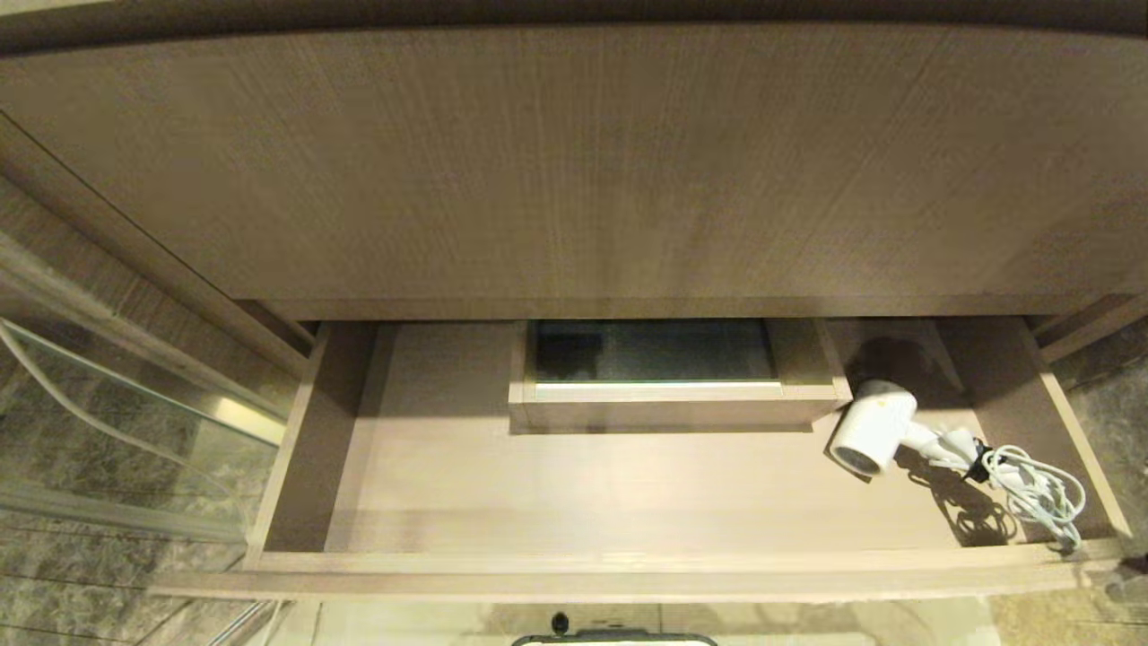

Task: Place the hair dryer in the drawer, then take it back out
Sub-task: Close the drawer

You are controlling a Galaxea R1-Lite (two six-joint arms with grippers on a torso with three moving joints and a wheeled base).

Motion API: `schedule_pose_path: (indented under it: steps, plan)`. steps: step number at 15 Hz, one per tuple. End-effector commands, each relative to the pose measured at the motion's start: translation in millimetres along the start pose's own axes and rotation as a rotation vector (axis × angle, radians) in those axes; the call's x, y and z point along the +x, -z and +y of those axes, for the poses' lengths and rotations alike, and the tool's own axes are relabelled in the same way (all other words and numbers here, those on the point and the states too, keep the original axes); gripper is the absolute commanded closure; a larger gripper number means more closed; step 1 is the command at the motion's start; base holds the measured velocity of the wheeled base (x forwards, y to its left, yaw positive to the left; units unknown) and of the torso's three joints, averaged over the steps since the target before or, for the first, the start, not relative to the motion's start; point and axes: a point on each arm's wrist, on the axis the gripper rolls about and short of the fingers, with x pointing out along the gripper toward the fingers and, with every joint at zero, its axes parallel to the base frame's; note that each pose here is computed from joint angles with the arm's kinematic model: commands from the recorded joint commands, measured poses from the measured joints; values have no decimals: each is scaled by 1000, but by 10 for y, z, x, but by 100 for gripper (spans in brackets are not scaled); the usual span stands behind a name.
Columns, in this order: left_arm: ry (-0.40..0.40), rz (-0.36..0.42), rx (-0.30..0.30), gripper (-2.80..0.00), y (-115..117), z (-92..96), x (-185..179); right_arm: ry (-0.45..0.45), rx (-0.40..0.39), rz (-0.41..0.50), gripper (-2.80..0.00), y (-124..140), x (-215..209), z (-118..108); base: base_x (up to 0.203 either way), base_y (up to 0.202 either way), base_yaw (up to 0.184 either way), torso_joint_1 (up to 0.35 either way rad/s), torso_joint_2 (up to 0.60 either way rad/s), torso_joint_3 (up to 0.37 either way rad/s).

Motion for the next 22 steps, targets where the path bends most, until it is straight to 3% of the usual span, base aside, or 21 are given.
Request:
schedule_pose_path:
  steps: [1, 3, 4, 8, 12, 18, 22]
  plan:
    - [0, -1, 0, 0, 0, 0, 0, 35, -25, -171, 0, -156, -73, -77, 0, 0, 0, 0, 0, 0]
    - [0, -1, 0, 0, -1, 0, 0, 99, -27, -348, 0, -363, -77, -184, 0, 0, 0, 0, 0, 0]
    - [0, 0, 0, 0, 0, 0, 0, 103, 9, -419, 0, -471, -33, -218, 0, 0, 0, 0, 0, 0]
    - [0, 0, 0, 0, 0, 0, 0, 119, 89, -638, 0, -752, -97, -251, 0, 0, 0, 0, 0, 0]
    - [0, 0, 0, 0, 1, 0, 0, 127, 149, -566, 0, -492, -328, -16, 0, 0, 0, 0, 0, 0]
    - [0, 0, 0, 0, 1, 0, 0, 158, 158, -581, 0, -77, -698, 367, 0, 0, 0, 0, 0, 0]
    - [0, -1, 0, 0, 1, 0, -1, 224, 182, -578, 0, 199, -907, 615, 0, 0, 0, 0, 0, 0]
